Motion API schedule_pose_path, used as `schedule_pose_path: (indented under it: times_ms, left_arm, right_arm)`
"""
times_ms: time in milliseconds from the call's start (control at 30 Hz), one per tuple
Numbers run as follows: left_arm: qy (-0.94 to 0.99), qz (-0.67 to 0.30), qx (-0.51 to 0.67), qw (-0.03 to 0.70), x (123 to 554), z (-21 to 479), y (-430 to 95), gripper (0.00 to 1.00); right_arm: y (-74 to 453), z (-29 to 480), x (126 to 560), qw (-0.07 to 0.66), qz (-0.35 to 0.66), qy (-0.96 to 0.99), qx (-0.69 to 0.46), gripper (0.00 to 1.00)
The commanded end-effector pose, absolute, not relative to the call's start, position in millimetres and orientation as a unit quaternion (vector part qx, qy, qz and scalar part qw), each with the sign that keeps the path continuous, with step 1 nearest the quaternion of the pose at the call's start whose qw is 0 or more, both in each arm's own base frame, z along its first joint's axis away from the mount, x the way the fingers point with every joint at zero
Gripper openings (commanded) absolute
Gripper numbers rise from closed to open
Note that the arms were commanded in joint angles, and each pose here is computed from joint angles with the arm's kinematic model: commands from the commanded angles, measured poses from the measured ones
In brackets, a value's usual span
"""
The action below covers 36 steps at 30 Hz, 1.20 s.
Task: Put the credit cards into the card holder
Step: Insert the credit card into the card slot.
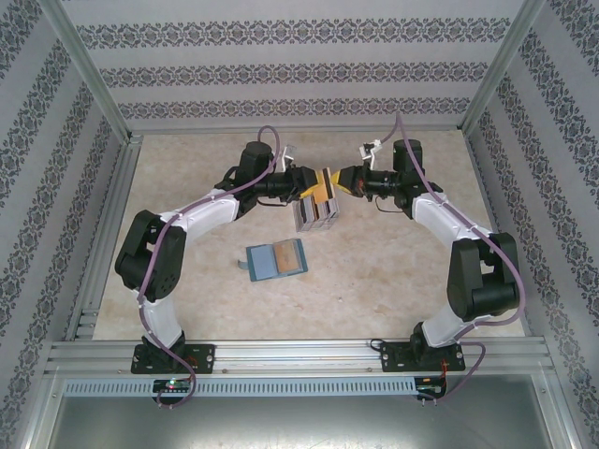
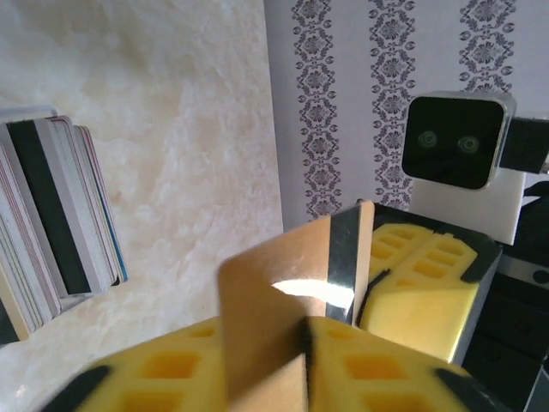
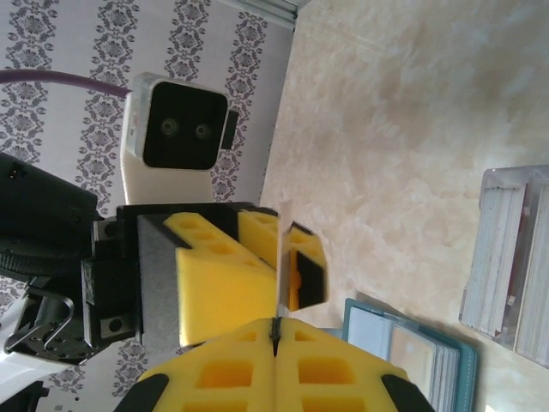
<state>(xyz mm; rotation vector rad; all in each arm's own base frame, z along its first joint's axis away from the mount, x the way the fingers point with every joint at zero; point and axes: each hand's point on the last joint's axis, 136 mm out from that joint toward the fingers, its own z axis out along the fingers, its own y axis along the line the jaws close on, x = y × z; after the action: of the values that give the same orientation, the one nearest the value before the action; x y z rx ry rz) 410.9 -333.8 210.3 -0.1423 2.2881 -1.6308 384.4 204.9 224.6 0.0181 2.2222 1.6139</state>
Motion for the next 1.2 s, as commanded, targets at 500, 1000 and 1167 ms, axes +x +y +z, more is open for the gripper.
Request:
schedule_pose_path:
  times_ms: [500, 1000, 1167]
  left_arm:
    - [0.82, -0.545, -0.036, 0.17, 385.3, 209.0, -321.9, 0.0]
    - [0.903, -0.396, -0.099, 0.136, 300.2, 131.3, -238.5, 0.0]
    - [0.908, -0.383, -0.104, 0.136, 283.4, 108.4, -213.2, 0.0]
  right_arm:
    - [191.7, 210.4, 368.1, 0.215, 0.518, 0.828, -0.003, 0.19]
    - [183.1, 155.0, 323.9, 0.197, 0.438, 0.877, -0.012, 0.35]
    - [211.9, 135.8, 291.3, 0.171, 0.431, 0.884, -0.058, 0.35]
